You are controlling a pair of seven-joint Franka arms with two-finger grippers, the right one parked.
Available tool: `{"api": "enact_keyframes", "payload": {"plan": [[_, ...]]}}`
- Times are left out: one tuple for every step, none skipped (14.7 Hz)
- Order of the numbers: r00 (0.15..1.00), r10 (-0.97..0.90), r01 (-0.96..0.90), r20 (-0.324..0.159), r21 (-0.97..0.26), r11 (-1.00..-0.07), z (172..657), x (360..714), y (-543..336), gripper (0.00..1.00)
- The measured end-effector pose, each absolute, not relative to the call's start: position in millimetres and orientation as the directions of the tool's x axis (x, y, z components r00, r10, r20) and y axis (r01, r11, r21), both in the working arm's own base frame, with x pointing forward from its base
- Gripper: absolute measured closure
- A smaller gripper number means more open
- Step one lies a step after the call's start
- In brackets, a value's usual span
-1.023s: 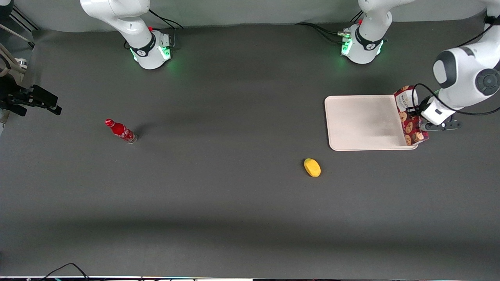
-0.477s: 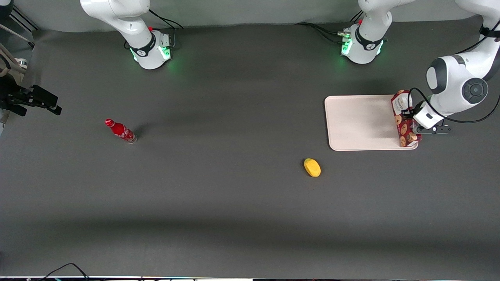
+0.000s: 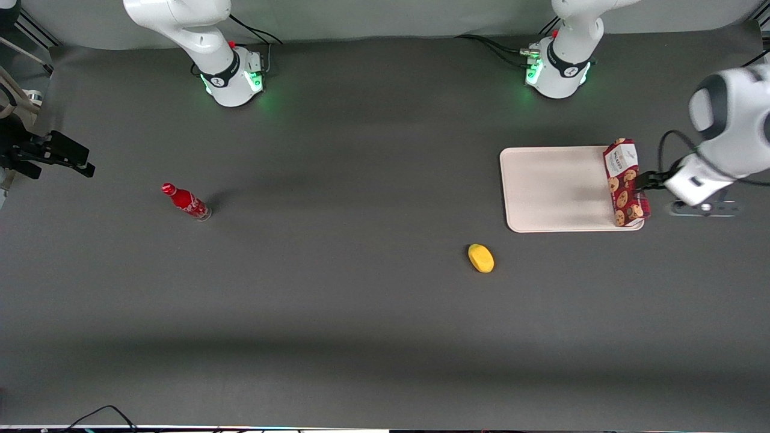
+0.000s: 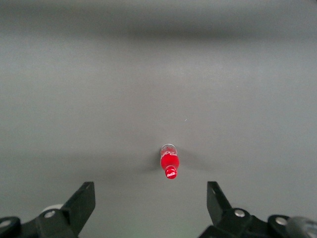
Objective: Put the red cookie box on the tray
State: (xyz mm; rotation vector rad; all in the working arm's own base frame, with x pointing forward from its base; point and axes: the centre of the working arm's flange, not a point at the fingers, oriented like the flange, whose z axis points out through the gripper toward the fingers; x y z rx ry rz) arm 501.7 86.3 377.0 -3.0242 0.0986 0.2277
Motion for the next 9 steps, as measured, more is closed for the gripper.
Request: {"api": "enact_keyframes", "payload": {"plan": [[0.987,-0.06,-0.077,-0.15,-0.11,-0.991,418,513,79,0.0],[0.989,-0.057,-0.072,-0.136,-0.104,-0.992,460,523,71,0.0],[0.992,-0.048,-0.057,-0.114,-0.077,-0.995,496,529,64,0.0],[0.995,-0.038,-0.042,-0.09,-0.042,-0.998,529,533,58,0.0],[0.997,-0.028,-0.029,-0.072,-0.018,-0.999,555,535,56,0.0],[0.998,-0.016,-0.016,-0.064,-0.006,-1.0,575,535,54,0.0],[0.998,-0.005,-0.004,-0.063,0.003,-1.0,592,534,52,0.0],[0.998,0.001,0.002,-0.062,0.013,-1.0,607,533,49,0.0],[0.998,0.001,0.002,-0.058,0.018,-1.0,618,531,45,0.0]]}}
